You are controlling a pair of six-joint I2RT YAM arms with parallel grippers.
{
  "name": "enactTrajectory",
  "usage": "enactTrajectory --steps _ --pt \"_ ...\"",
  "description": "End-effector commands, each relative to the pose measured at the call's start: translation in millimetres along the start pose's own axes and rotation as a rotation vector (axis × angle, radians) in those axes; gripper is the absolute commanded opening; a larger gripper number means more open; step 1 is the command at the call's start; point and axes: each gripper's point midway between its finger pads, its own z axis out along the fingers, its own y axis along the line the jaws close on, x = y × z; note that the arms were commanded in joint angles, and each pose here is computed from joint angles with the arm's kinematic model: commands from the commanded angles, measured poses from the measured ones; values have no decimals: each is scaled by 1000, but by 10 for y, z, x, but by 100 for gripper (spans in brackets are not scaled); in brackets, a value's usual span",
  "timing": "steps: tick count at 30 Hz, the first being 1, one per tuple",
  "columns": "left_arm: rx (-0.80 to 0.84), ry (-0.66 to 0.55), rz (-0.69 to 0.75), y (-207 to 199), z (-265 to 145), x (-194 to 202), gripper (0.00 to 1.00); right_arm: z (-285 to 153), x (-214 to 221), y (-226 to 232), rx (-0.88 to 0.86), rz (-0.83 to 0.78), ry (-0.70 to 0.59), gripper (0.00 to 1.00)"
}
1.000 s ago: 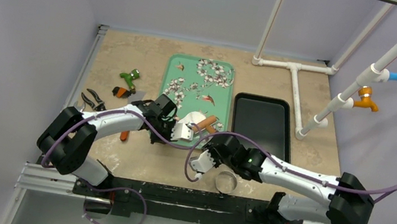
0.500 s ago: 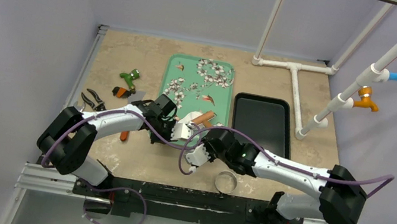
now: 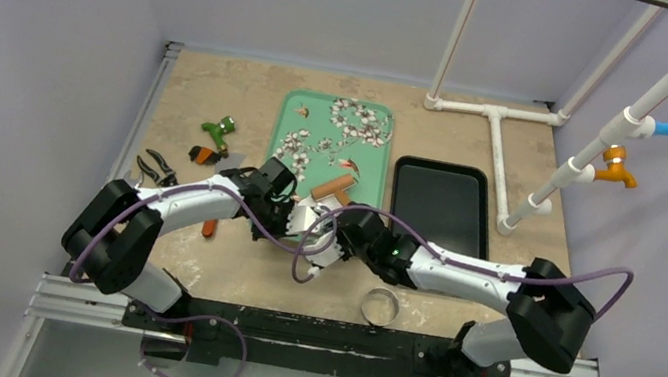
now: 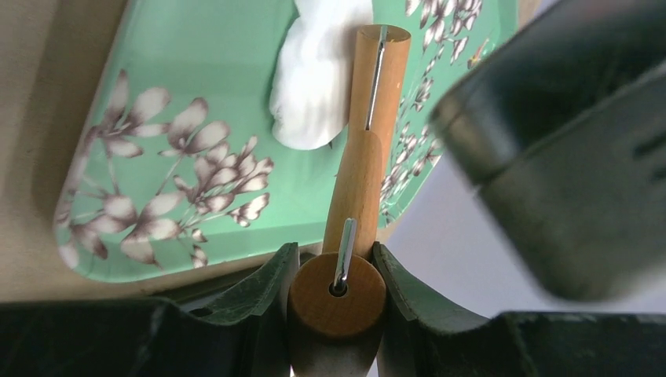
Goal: Roll out the dumpling wrappers from the dough
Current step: Flatten out the dough on the work surface.
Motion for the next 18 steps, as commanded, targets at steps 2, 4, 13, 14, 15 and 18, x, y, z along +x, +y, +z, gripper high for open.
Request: enactTrajectory --steps 2,4,13,14,15,18 --pt "114 69 -69 -322 27 200 0 -283 288 983 -298 -86 70 0" --pt "115 67 -69 -322 28 198 0 -409 294 992 -280 -92 71 0" --pt "116 67 -68 -323 28 193 0 -96 89 785 -227 -127 27 0" --pt "115 67 -69 -320 27 194 0 -18 66 743 -213 -131 20 0" --pt "115 66 -68 -321 28 191 0 52 48 711 -201 -120 11 0" --pt "115 68 -71 -321 28 197 0 131 31 723 -206 -104 12 0"
